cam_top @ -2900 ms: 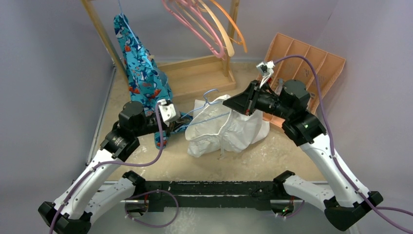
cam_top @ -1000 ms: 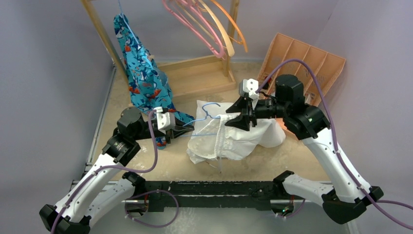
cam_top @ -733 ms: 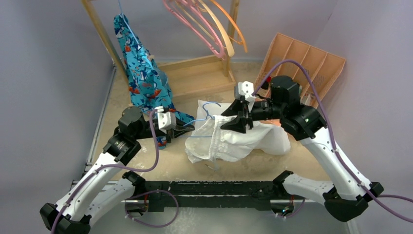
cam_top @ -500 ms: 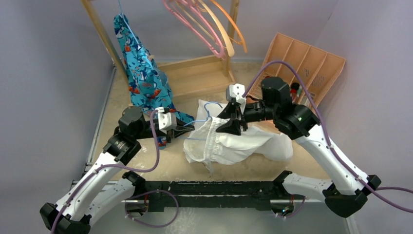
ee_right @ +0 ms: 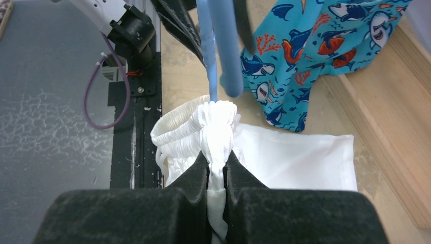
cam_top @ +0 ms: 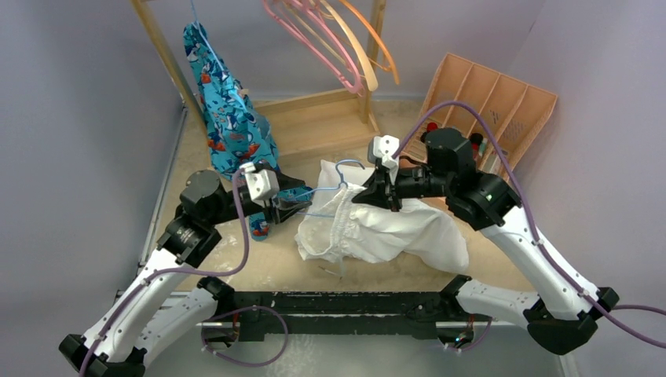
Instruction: Place the shorts on the hanger
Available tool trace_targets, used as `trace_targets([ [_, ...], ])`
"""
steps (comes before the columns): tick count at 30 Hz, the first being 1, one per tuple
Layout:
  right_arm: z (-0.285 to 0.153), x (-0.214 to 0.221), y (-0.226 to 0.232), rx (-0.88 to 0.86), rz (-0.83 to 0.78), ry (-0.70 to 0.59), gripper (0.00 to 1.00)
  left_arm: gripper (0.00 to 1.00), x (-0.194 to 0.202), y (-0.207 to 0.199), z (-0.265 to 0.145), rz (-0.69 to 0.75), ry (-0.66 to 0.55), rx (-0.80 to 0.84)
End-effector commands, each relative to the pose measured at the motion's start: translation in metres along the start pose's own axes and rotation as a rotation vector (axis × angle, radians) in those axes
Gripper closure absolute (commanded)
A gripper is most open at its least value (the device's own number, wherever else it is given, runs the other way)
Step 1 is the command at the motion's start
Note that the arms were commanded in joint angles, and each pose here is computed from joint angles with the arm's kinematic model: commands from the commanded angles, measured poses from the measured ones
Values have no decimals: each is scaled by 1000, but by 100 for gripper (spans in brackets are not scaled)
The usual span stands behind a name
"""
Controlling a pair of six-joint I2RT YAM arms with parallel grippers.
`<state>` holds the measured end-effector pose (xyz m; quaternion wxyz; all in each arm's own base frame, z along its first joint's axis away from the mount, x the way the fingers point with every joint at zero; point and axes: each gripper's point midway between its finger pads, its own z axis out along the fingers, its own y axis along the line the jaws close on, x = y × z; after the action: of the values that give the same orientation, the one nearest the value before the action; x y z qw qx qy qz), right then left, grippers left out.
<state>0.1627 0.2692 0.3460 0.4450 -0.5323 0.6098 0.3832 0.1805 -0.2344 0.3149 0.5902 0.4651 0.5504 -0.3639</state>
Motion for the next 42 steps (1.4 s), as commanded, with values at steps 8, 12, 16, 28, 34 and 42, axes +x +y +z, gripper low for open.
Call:
trace_targets([
  [8, -40, -31, -4, 202, -101, -158, 100, 40, -88, 43, -42, -186, -173, -391],
  [12, -56, -45, -9, 298, -96, -226, 100, 36, -105, 62, -66, -377, -232, -579],
  [16, -70, -56, -14, 370, -100, -286, 100, 39, -106, 69, -78, -537, -253, -674],
  [28, -89, -86, -11, 423, -105, -447, 100, 54, -59, 42, -28, -989, -277, -465],
  [34, -86, -88, -12, 412, -95, -465, 100, 54, -31, 35, -3, -1102, -241, -367],
  [42, -83, -89, -11, 399, -85, -482, 100, 54, 10, 29, 18, -1176, -139, -323],
])
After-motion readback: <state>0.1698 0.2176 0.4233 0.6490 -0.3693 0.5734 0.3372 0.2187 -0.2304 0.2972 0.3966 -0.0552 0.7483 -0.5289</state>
